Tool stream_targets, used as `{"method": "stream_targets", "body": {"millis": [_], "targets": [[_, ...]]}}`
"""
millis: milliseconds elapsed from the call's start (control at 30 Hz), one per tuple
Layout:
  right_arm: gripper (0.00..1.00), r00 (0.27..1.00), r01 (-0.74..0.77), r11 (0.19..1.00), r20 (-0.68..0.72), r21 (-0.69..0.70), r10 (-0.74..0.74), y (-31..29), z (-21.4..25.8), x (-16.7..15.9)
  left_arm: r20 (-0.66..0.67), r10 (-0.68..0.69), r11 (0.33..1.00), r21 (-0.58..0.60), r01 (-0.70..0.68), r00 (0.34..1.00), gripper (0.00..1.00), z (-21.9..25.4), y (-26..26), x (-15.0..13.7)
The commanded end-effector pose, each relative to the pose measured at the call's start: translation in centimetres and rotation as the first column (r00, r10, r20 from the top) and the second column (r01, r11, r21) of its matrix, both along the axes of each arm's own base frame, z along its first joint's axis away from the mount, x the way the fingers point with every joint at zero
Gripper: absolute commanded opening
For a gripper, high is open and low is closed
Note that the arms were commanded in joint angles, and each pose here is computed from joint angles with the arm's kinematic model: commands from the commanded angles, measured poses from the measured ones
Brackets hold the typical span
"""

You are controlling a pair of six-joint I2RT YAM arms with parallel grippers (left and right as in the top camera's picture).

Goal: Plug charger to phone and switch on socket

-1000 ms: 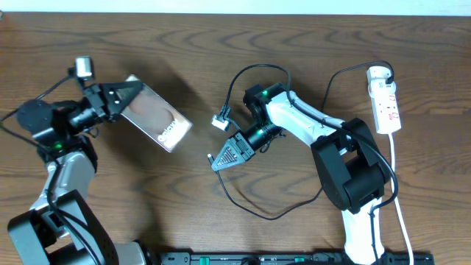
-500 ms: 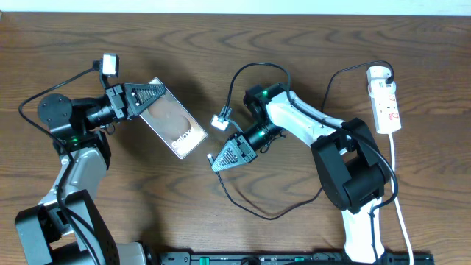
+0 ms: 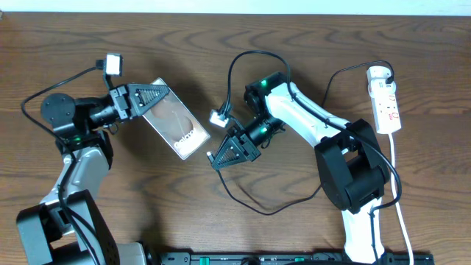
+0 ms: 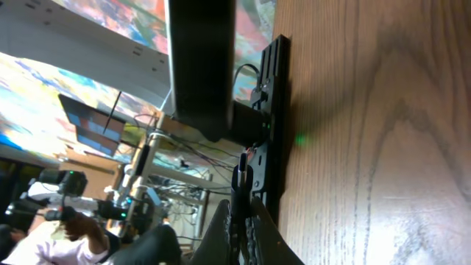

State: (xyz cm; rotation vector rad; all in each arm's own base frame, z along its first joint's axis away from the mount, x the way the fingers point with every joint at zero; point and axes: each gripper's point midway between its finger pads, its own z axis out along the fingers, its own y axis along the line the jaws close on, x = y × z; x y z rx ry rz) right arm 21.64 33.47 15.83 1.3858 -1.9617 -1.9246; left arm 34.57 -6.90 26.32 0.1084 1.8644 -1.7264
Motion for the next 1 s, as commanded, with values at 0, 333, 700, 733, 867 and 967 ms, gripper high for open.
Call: {"method": "stream_targets", "body": {"millis": [0,333,700,733,867,967], "targets": [[0.01,0.999,-0.016,1.000,0.050,0.025,0.015,0.3,0.3,0.4,0.072,-0.045,0.999,0.027,0.043,0.996,0.07,1.1,-1.3,-0.2],[0.01,0.997,-0.039,0.999,0.067,0.018,0.038,0.1,0.4,-0.1,0.093,-0.061,0.998,0.035,0.058,0.994,0.07,1.1,-1.9,-0.4],[0.01,0.990,-0.087,0.995,0.111,0.049,0.082,-0.5,1.3,-0.9,0.111,-0.062,0.997,0.042,0.057,0.992,0.07,1.1,-1.9,-0.4],[0.01,0.990,-0.090,0.995,0.115,0.048,0.083,-0.5,1.3,-0.9,0.108,-0.062,0.998,0.040,0.057,0.992,0.07,1.1,-1.9,-0.4],[0.01,0.985,-0.113,0.993,0.136,0.038,0.107,-0.4,0.9,-1.3,0.101,-0.071,0.997,0.038,0.068,0.992,0.07,1.1,-2.2,-0.4],[0.01,0.982,-0.126,0.991,0.148,0.041,0.118,-0.1,0.7,-1.5,0.101,-0.091,0.995,0.038,0.087,0.991,0.07,1.1,-2.9,-0.6]]}}
